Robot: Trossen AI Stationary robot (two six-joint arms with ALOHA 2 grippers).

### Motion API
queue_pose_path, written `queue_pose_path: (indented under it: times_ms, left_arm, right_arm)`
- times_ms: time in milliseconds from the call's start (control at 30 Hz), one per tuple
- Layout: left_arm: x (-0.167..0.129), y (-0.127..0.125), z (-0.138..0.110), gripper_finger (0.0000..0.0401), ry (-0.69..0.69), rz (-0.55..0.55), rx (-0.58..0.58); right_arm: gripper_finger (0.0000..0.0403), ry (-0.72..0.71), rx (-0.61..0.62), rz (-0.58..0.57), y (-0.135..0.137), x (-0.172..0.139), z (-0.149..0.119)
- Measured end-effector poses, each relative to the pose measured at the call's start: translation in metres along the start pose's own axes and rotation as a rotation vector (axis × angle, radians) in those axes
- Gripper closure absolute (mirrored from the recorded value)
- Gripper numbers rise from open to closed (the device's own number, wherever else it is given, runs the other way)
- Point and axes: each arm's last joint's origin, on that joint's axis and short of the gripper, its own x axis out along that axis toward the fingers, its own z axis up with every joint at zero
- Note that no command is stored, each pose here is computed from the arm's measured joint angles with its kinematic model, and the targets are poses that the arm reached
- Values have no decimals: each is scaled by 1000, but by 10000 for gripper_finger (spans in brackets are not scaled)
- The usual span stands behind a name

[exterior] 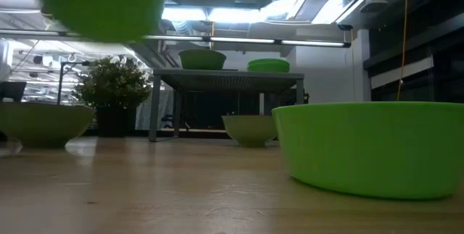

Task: Pick & Place Mini bowls
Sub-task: Stack the green bowl on the green bowl

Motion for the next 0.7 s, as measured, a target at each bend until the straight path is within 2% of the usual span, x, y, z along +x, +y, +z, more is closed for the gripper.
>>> queue_pose_path:
  times_ms: [133,300,467,700]
  left_arm:
    - [-25,-7,10,398,-90,-158,30]
    - [-39,-14,19,399,-181,-291,31]
    - [-41,-22,27,399,-245,-402,79]
    - [-41,-21,35,399,-304,-422,139]
  right_arm:
    - [271,-103,-133,125,-5,3,15]
    - [271,-249,-250,190,-21,7,33]
    - [271,-335,-248,293,-48,14,46]
    - [271,-409,-220,454,-74,20,56]
